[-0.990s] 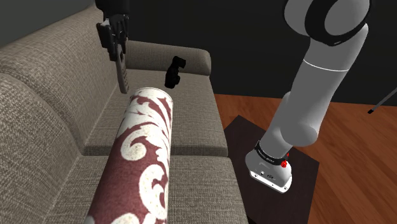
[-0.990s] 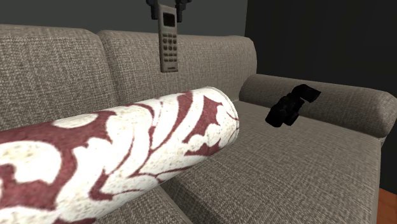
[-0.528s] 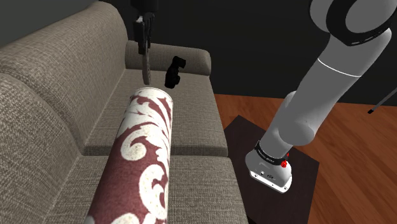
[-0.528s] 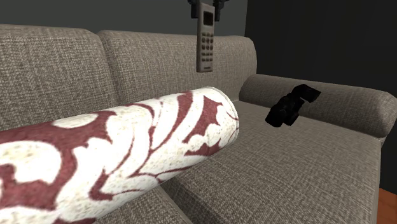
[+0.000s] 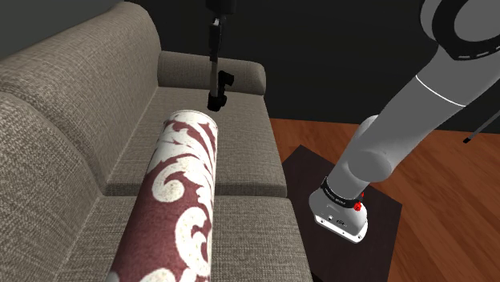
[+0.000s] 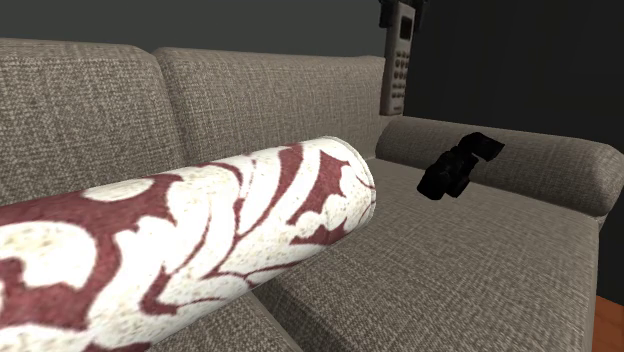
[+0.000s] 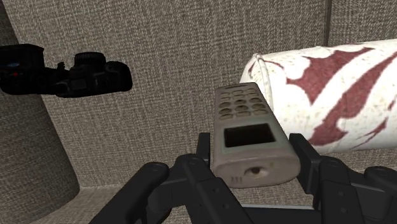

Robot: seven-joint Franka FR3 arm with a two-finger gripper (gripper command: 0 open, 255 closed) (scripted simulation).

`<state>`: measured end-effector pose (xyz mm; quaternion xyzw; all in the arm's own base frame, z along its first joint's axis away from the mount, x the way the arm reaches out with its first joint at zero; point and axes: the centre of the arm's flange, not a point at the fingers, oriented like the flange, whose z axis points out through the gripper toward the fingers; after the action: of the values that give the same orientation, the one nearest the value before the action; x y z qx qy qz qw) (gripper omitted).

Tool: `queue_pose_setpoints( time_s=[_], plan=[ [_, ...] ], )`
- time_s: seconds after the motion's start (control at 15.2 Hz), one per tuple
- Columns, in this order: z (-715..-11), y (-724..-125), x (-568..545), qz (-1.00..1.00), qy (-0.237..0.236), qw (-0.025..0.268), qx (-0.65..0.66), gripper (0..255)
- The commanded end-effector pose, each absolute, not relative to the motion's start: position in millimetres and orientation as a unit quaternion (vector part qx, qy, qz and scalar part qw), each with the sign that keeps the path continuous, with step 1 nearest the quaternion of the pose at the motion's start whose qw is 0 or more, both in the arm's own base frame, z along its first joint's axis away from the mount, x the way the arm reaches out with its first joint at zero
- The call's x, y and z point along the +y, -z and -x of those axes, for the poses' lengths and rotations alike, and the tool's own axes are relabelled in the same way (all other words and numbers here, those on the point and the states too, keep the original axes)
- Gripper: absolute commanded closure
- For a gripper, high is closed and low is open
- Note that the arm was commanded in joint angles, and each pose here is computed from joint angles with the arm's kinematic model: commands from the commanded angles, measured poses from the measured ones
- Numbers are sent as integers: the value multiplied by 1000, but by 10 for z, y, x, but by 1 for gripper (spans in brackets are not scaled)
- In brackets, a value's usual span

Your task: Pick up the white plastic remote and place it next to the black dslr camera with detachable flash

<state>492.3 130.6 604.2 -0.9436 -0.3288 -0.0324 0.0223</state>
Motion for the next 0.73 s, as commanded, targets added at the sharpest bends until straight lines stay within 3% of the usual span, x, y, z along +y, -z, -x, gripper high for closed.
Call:
queue_pose_setpoints(
  time_s=[0.0, 0.66],
  plan=[
    [-4897, -6057, 1064, 943, 32, 22, -330, 255],
    [-4809, -6065, -253, 943, 32, 22, -330, 255]
  ],
)
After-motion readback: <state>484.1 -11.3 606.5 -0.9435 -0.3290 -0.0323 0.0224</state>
